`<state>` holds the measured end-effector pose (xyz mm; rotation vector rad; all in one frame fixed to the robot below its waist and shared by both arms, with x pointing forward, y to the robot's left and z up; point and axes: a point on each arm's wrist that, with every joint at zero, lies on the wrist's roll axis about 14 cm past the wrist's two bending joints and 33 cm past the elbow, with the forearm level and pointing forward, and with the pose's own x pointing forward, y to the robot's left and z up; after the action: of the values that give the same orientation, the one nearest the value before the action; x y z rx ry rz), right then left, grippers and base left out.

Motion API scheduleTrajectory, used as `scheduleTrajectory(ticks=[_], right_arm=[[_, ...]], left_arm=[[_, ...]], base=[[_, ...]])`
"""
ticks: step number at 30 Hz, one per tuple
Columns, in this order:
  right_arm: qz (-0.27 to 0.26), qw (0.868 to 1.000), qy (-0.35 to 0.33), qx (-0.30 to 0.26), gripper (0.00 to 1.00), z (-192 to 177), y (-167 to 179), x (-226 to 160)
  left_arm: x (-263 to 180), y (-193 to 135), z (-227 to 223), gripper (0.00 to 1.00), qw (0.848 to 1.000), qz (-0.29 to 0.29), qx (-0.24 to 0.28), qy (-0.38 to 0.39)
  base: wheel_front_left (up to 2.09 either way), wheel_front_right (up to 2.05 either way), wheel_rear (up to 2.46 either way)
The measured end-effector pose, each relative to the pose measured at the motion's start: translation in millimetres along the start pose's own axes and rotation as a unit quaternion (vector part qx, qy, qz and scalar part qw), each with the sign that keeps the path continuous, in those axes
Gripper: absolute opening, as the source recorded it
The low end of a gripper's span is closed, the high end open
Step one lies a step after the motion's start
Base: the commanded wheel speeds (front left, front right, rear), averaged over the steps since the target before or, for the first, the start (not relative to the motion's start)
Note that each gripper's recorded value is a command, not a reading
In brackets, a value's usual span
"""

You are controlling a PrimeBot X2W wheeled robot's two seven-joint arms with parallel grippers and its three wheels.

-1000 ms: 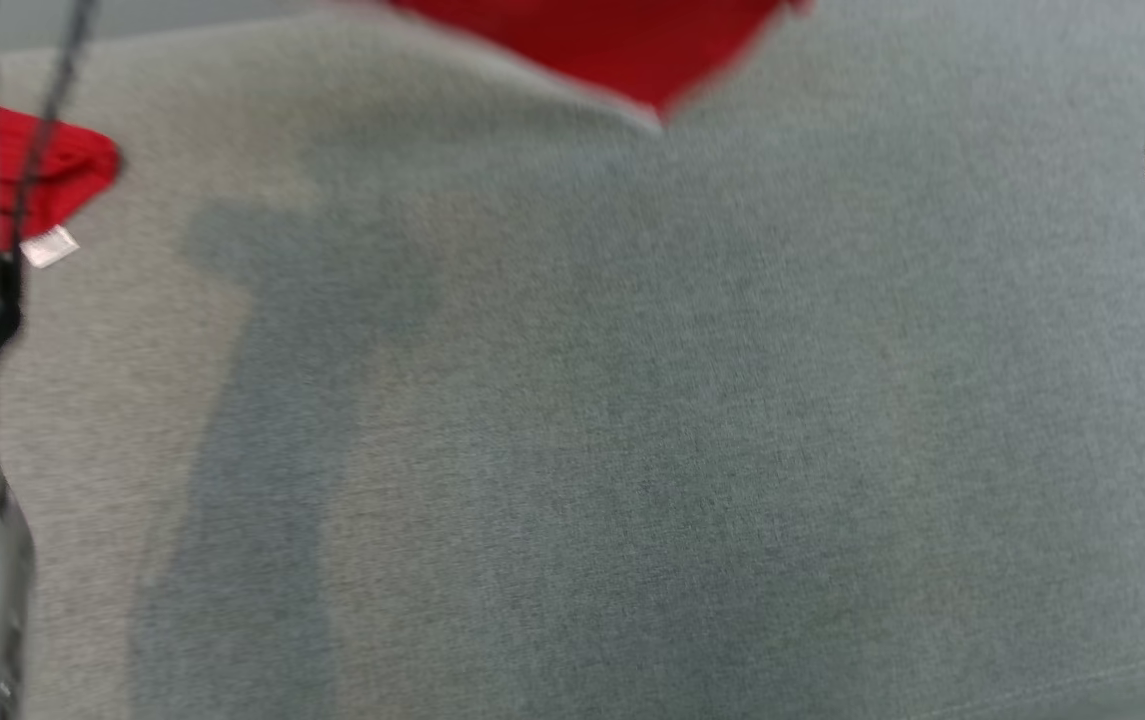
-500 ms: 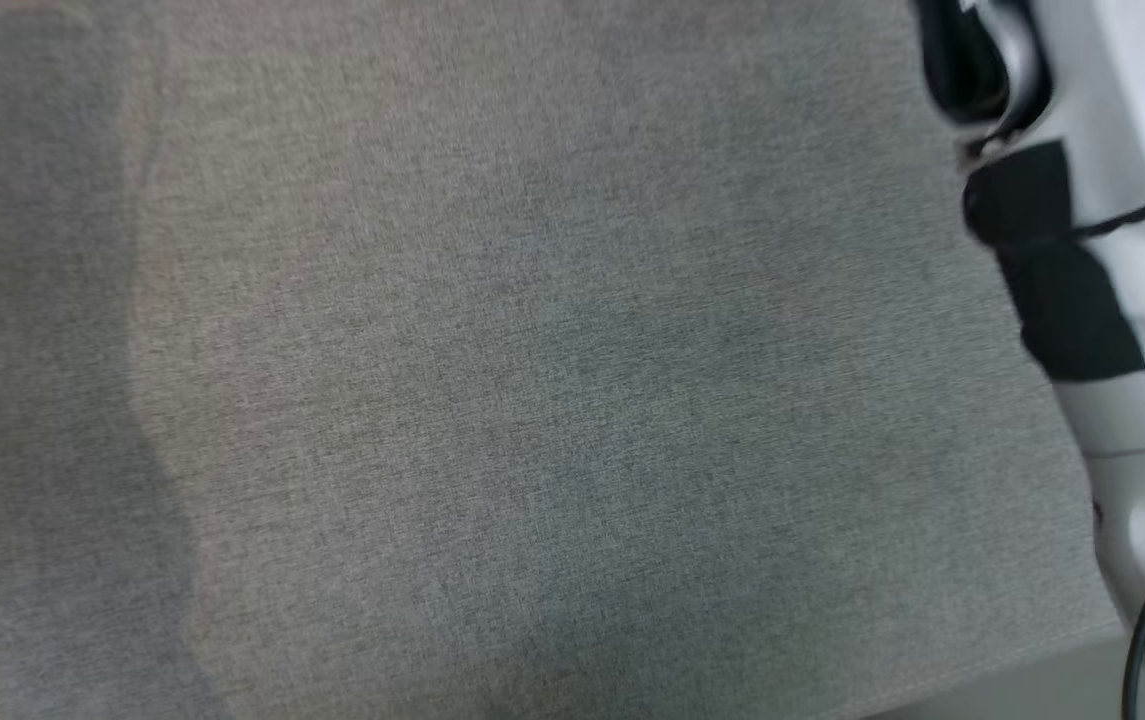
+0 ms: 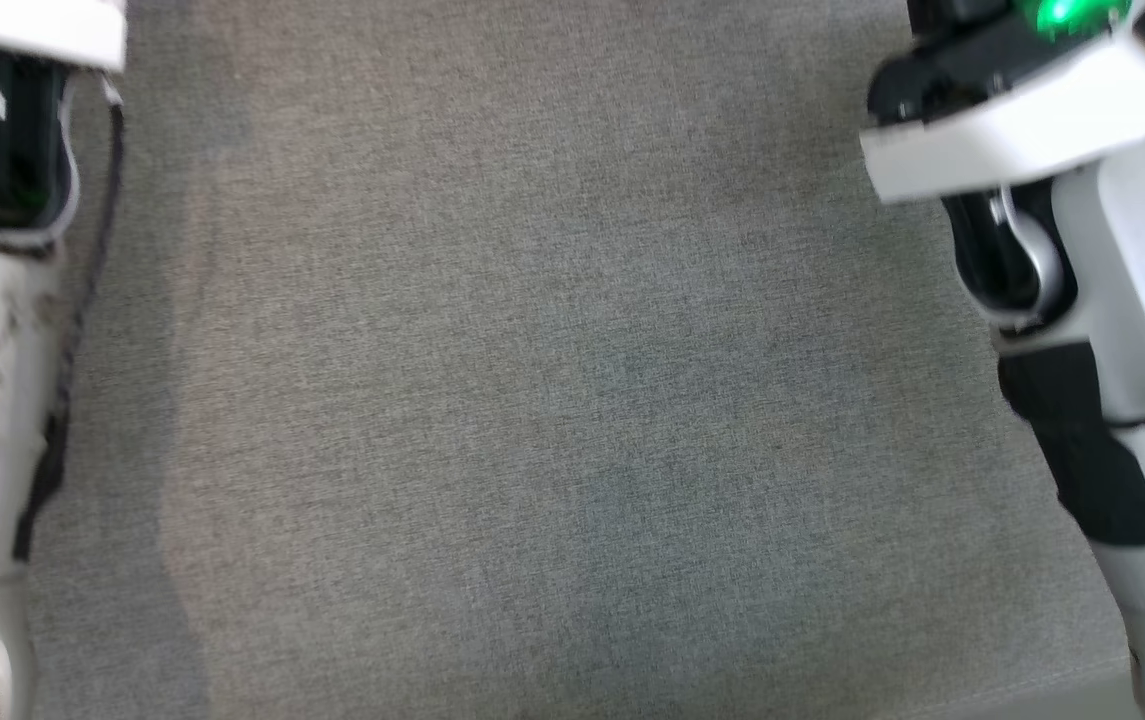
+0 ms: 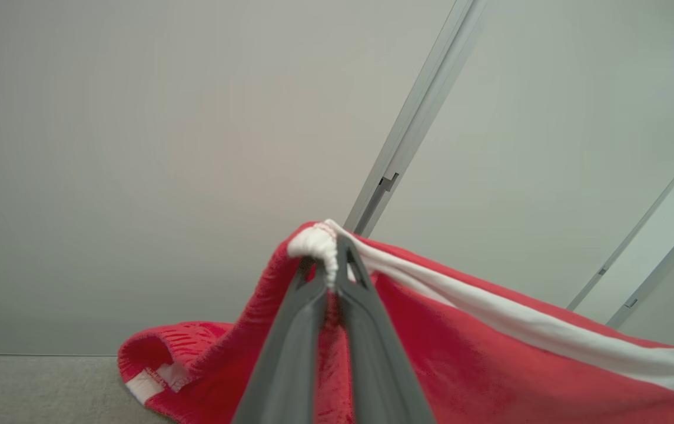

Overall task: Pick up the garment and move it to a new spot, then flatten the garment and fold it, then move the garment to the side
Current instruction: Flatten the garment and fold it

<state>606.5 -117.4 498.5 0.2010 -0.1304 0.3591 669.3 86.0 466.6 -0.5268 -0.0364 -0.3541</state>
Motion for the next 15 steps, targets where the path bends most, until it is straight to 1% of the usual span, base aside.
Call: scheduleTrajectory(ticks=[4, 7, 15], right_arm=[[-0.003, 1.0, -0.004, 0.004, 0.0, 5.2, 2.4, -25.5], [-0.022, 1.0, -0.003, 0.01, 0.0, 8.6, -2.2, -49.7], [-0.068, 0.997, 0.001, 0.028, 0.0, 22.9, 1.9, -125.0]], left_arm=[[-26.8, -15.3, 6.1, 0.0, 1.0, -0.014, -0.015, -0.01], [-54.4, -25.4, 7.5, 0.0, 1.0, -0.016, -0.019, -0.013], [-133.8, -48.9, 16.3, 0.0, 1.0, 0.007, -0.024, -0.017]], base=[[0.0, 0.0, 0.0], [0.0, 0.0, 0.0], [0.0, 0.0, 0.0]])
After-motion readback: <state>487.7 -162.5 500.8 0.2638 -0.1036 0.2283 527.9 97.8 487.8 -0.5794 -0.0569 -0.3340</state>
